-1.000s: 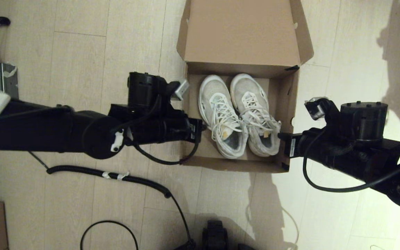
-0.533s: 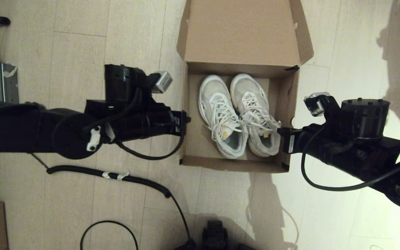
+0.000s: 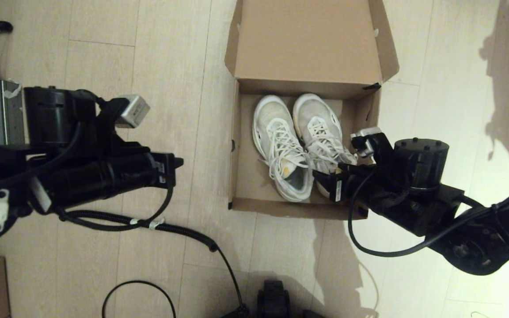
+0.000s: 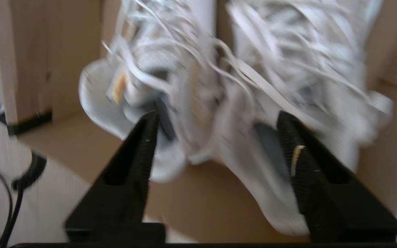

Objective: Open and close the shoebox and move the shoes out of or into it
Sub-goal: Put the shoes out of the shoe box

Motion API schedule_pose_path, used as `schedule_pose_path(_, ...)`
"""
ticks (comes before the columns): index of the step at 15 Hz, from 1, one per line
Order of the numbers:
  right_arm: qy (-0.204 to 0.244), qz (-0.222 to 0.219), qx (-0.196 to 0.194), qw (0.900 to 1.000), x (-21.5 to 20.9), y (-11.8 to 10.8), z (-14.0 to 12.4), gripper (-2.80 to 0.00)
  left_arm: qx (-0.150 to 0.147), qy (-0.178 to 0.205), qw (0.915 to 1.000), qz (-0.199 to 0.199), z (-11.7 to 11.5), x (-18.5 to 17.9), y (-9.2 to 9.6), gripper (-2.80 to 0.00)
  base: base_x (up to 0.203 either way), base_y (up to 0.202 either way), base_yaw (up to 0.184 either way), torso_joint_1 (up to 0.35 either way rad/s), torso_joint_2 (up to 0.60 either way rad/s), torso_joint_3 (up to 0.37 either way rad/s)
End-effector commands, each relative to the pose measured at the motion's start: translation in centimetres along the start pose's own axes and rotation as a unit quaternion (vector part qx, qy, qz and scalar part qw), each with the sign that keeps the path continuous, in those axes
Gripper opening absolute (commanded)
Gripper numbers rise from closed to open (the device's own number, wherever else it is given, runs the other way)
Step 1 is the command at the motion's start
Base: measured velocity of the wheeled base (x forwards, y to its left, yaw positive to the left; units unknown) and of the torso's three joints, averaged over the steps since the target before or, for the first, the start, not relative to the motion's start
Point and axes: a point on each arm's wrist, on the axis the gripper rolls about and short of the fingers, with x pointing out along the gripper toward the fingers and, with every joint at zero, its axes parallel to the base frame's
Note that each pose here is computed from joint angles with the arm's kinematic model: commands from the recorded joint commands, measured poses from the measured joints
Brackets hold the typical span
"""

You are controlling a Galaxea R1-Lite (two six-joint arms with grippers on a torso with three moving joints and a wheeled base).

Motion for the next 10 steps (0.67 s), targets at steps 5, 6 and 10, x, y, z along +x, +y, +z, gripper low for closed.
schedule_pose_path(5,-0.004,-0.027,-0.045,0.999,4.0,1.0,-4.1,0.0,-0.004,-0.015,0.9997,0.017,-0.5,-3.4,0.9,-2.8,0.0,0.0,0.0,0.0,0.0,0.0)
schedule_pose_path(6,-0.011,-0.034,-0.046,0.998,4.6,1.1,-4.2,0.0,-0.005,-0.016,0.9997,0.017,-0.6,-3.7,1.0,-2.8,0.0,0.0,0.0,0.0,0.0,0.0)
schedule_pose_path(10,-0.024,-0.048,-0.046,0.997,6.4,2.0,-4.3,0.0,-0.008,-0.017,0.9996,0.022,-0.9,-4.4,1.2,-2.8,0.0,0.0,0.0,0.0,0.0,0.0)
